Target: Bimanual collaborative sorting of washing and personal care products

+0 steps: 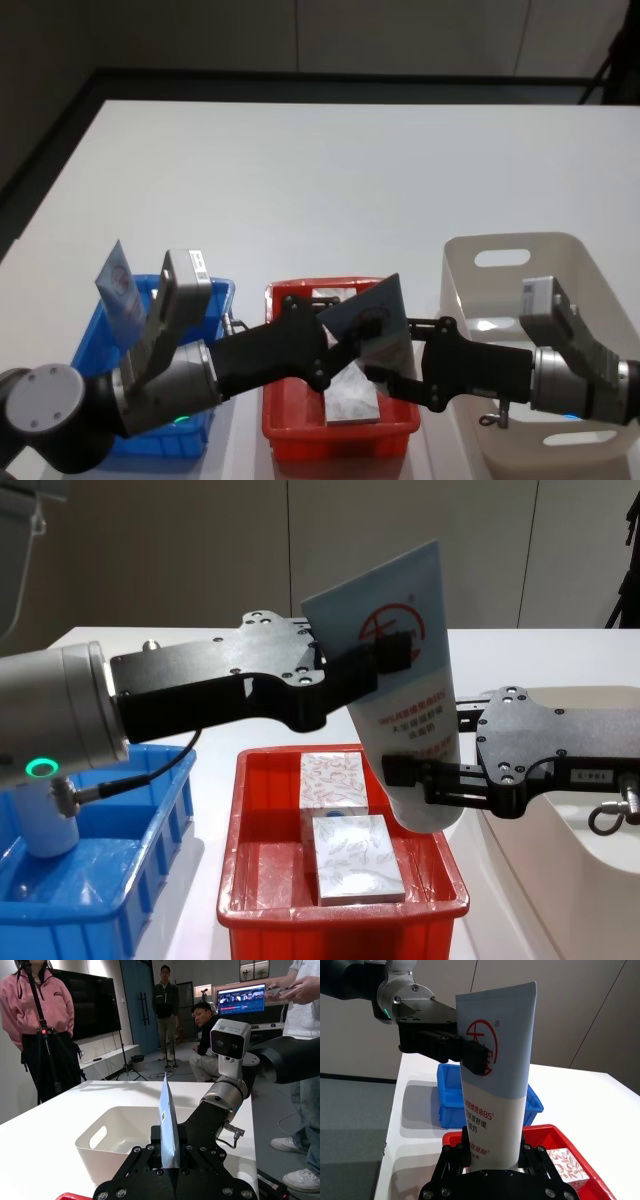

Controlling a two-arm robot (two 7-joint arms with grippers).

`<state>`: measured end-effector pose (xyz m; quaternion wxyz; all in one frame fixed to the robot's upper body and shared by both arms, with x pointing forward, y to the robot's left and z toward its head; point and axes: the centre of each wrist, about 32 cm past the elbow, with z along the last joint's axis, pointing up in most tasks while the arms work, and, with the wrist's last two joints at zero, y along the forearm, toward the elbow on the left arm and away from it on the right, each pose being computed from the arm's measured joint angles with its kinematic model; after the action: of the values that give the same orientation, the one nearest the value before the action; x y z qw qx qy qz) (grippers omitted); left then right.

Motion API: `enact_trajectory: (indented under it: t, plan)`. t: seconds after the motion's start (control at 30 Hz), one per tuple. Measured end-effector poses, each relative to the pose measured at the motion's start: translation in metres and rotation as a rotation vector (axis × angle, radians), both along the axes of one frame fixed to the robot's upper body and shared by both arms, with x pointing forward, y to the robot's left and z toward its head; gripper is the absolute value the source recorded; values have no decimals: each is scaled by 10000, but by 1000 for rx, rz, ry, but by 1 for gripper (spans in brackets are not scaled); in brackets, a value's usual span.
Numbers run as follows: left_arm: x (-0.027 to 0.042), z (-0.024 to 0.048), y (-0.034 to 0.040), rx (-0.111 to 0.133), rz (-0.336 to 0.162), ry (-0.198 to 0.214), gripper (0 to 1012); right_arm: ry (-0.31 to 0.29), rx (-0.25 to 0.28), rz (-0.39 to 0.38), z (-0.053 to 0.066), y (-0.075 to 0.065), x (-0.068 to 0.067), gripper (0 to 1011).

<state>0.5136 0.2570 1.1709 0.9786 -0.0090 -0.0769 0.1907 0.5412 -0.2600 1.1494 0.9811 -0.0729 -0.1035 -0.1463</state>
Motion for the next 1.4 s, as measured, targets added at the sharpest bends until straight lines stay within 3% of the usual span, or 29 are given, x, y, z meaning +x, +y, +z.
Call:
enact_trajectory:
  t: [0.3,0.73,0.77,1.1,1.23,1.4]
  plan:
    - [0,0,0,0,0,0,195,0,0,0,0,0,0,482]
    - [0,0,0,0,0,0,557,0,0,0,0,0,0,482]
    - [0,0,0,0,0,0,626,0,0,0,0,0,0,482]
    - [0,0,0,0,0,0,927,0,0,0,0,0,0,482]
    - [0,0,0,0,0,0,1002,0,0,0,0,0,0,482]
    - [0,0,0,0,0,0,1002,1,-1,4,-1,-3,0,482]
